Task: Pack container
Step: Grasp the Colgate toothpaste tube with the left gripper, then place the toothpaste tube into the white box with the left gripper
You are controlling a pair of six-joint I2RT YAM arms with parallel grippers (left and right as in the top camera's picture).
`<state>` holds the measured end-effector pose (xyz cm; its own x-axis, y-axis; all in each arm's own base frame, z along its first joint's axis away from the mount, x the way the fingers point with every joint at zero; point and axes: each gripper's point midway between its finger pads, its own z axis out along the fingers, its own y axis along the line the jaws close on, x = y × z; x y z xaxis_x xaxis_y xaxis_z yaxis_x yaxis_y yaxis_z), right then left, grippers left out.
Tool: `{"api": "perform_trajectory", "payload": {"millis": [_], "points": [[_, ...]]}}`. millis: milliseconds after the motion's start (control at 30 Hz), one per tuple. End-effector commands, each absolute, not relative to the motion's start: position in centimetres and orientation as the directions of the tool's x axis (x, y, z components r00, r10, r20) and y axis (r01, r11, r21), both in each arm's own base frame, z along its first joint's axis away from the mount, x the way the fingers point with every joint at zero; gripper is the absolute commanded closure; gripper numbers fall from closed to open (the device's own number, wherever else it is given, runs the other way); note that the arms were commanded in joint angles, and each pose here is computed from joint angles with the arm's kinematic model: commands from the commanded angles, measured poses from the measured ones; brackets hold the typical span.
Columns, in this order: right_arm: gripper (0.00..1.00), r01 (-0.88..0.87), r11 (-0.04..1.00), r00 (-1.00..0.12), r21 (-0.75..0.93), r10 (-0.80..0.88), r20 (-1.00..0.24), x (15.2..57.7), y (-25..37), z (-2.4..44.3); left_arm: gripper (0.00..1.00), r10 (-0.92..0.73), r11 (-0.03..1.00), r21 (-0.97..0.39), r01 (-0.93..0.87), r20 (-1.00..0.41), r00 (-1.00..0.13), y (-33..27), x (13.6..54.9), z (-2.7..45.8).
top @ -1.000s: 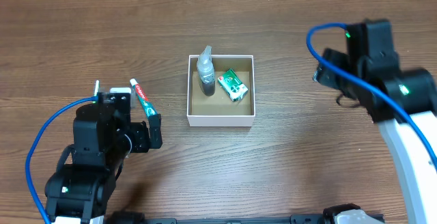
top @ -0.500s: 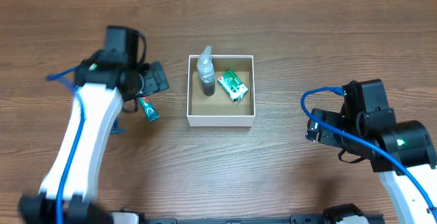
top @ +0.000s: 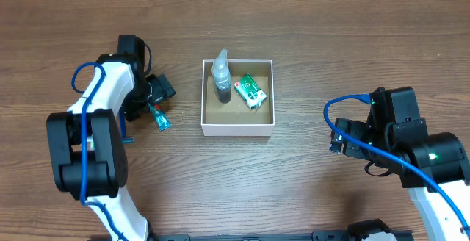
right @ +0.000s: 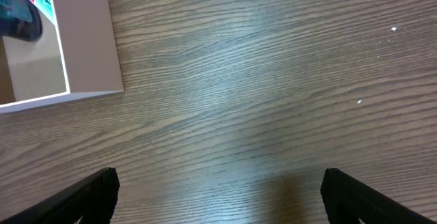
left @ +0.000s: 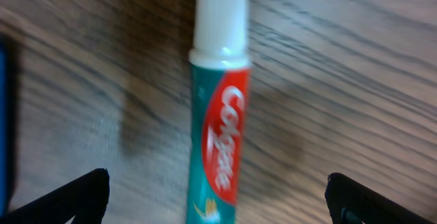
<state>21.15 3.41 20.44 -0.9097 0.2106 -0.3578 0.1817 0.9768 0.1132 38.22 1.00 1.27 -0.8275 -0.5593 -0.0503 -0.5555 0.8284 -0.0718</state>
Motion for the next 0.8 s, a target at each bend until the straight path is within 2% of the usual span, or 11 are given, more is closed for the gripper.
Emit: {"api": "perform_trajectory", "payload": {"millis": [0,67,133,200,233,267,400,467,500,600,767], "points": [[0.04,0.173,0.978,-0.904,0.118,0.206,-0.375,21.2,3.4,20.8,0.0,-0.58,0.814,-0.071,-0.577,-0.025,-0.814,1.0,38.5,-0.6],[0.04,0.174,0.978,-0.904,0.118,0.206,-0.375,21.2,3.4,20.8,0.02,-0.58,0.814,-0.065,-0.578,-0.02,-0.815,1.1,38.6,-1.3],[0.04,0.173,0.978,-0.904,0.118,0.205,-0.374,21.2,3.4,20.7,0.15,-0.58,0.814,-0.065,-0.578,-0.02,-0.815,1.1,38.6,-1.3],[0.04,0.173,0.978,-0.904,0.118,0.205,-0.374,21.2,3.4,20.7,0.4,-0.579,0.815,-0.062,-0.577,-0.013,-0.816,1.0,38.4,-1.3],[0.03,0.173,0.978,-0.904,0.118,0.205,-0.374,21.2,3.4,20.7,0.57,-0.578,0.815,-0.059,-0.577,-0.009,-0.816,1.0,38.3,-1.3],[0.03,0.173,0.978,-0.904,0.118,0.205,-0.374,21.2,3.4,20.7,0.63,-0.579,0.814,-0.056,-0.577,-0.003,-0.816,1.0,38.1,-1.3],[0.03,0.173,0.978,-0.903,0.119,0.206,-0.377,21.3,3.4,20.8,0.71,-0.569,0.821,-0.041,-0.569,0.008,-0.822,1.1,37.7,-1.3],[0.03,0.173,0.978,-0.903,0.119,0.206,-0.377,21.3,3.4,20.8,0.91,-0.57,0.822,-0.023,-0.57,-0.01,-0.822,1.5,37.8,-1.2],[0.03,0.173,0.978,-0.903,0.119,0.205,-0.377,21.3,3.4,20.8,0.96,-0.57,0.822,-0.026,-0.57,-0.013,-0.822,1.5,37.9,-1.1],[0.03,0.172,0.978,-0.902,0.12,0.206,-0.38,21.4,3.4,20.8,0.96,-0.569,0.822,-0.03,-0.569,-0.019,-0.822,1.5,38.4,-0.5],[0.03,0.172,0.978,-0.9,0.121,0.206,-0.383,21.5,3.5,20.8,0.96,-0.469,0.883,-0.097,-0.459,-0.147,-0.871,-0.9,41.3,6.7]]}}
